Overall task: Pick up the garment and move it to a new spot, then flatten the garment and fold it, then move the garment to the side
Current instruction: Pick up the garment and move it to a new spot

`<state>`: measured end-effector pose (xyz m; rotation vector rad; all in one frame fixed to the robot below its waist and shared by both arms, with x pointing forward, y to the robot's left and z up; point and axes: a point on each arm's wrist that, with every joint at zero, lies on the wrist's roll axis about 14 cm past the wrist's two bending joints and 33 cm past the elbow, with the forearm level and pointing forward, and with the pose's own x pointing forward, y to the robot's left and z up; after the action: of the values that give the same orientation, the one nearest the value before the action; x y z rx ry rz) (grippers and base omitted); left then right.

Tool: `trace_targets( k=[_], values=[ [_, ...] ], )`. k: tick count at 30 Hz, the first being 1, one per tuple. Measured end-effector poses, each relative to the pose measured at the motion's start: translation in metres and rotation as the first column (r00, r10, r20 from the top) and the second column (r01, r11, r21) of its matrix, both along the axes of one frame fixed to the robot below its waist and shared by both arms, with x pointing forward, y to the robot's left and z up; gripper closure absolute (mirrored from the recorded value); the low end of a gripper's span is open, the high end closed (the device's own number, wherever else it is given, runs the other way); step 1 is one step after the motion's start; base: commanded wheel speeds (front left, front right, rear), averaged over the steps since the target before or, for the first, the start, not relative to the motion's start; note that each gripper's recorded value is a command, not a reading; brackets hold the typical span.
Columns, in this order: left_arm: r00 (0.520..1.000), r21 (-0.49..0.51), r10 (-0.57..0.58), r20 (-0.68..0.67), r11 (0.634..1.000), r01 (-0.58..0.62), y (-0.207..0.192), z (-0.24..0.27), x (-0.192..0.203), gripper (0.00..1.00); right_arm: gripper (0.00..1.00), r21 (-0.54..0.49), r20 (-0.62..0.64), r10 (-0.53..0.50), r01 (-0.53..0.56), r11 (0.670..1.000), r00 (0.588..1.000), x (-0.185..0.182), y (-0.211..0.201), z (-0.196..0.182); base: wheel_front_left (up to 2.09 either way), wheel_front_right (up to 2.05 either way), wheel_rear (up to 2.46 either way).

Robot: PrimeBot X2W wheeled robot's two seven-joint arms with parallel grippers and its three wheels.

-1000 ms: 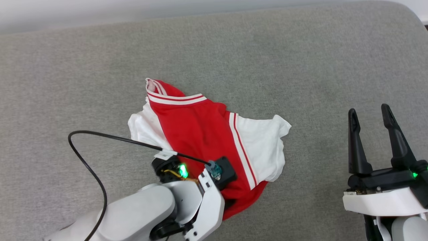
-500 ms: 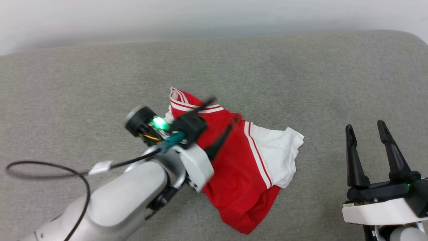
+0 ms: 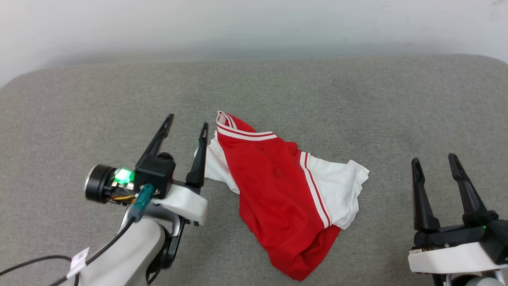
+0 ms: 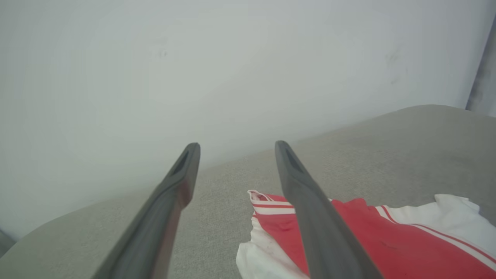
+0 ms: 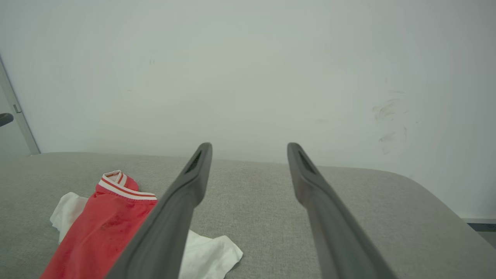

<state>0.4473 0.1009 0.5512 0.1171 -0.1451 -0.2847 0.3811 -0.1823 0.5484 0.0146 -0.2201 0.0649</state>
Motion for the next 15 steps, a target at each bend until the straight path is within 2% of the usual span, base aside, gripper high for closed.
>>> trace_targets(
  k=[10,15],
  values=[
    [0.979,-0.084,0.201,0.014,0.976,-0.199,0.042,-0.004,-0.030,0.00,0.00,0.022,-0.008,-0.004,0.004,1.000,1.000,-0.008,-0.002,-0.002,0.00,0.00,0.00],
    [0.970,-0.104,0.241,0.013,0.966,-0.238,0.052,-0.007,-0.043,0.00,0.00,0.045,-0.028,-0.013,0.015,0.999,1.000,-0.015,-0.005,-0.008,0.00,0.00,0.00]
  ],
)
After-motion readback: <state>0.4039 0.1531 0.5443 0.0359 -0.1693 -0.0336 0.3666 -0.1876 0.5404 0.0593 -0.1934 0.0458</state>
